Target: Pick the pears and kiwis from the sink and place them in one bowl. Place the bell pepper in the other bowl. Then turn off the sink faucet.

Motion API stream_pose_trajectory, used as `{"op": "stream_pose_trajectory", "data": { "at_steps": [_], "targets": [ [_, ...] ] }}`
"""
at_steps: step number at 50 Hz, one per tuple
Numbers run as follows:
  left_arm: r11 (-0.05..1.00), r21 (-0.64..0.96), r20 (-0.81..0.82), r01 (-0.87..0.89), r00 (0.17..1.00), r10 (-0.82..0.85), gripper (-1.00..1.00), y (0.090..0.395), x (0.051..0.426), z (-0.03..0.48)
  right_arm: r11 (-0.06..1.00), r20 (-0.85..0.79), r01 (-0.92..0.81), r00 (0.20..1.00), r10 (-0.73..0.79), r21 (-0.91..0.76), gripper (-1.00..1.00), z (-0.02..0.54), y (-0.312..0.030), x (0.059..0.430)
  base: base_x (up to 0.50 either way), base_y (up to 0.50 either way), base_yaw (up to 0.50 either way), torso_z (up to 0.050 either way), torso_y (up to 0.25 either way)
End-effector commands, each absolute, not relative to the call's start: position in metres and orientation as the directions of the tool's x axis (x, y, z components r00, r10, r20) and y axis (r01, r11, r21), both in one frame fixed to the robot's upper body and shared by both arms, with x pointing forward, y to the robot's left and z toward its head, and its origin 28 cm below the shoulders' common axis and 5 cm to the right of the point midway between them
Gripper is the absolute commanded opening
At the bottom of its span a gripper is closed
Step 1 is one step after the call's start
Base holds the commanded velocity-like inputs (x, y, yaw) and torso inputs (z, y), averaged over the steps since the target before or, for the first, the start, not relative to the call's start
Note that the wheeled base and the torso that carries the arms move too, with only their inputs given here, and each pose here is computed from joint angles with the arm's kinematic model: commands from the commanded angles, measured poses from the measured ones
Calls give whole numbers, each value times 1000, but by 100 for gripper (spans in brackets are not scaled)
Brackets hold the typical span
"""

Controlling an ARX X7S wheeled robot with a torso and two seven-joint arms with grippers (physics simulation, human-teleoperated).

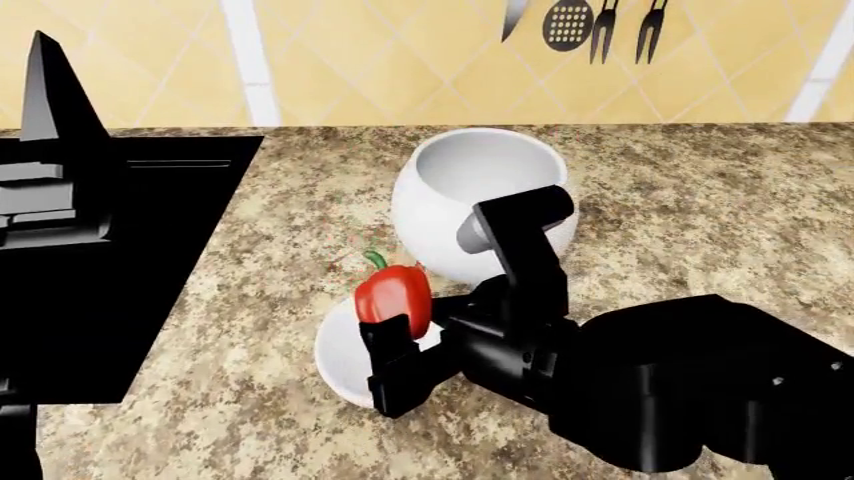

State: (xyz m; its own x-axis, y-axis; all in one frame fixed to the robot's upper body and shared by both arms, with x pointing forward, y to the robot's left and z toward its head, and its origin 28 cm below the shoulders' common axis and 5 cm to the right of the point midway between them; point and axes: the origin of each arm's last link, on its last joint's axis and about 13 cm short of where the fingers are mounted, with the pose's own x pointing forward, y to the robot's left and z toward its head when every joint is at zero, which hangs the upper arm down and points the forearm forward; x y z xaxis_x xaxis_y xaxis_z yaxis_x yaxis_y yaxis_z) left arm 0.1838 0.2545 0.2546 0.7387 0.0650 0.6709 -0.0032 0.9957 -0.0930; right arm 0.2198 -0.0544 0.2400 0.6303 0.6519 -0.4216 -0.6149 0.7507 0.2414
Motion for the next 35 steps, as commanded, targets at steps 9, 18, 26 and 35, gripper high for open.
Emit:
{"op": "stream_pose_trajectory", "data": {
  "at_steps": [9,18,26,35],
  "targets": [
    [995,-101,676,-8,733,74,100,256,183,255,730,-497,-655,575,650,196,-100,228,-50,228,0,0,0,0,0],
    [995,-104,677,-9,732,77,100,257,183,256,720,-522,-664,550,652,202,-100,221,-49,228,0,0,0,0,0],
    [994,-105,677,-8,732,78,100,257,183,256,717,-524,-669,546,654,198,-100,221,-47,229,0,0,0,0,0],
    [994,-107,677,-7,732,78,100,257,182,256,718,-504,-676,568,651,165,100,226,-49,228,0,0,0,0,0]
  ]
}}
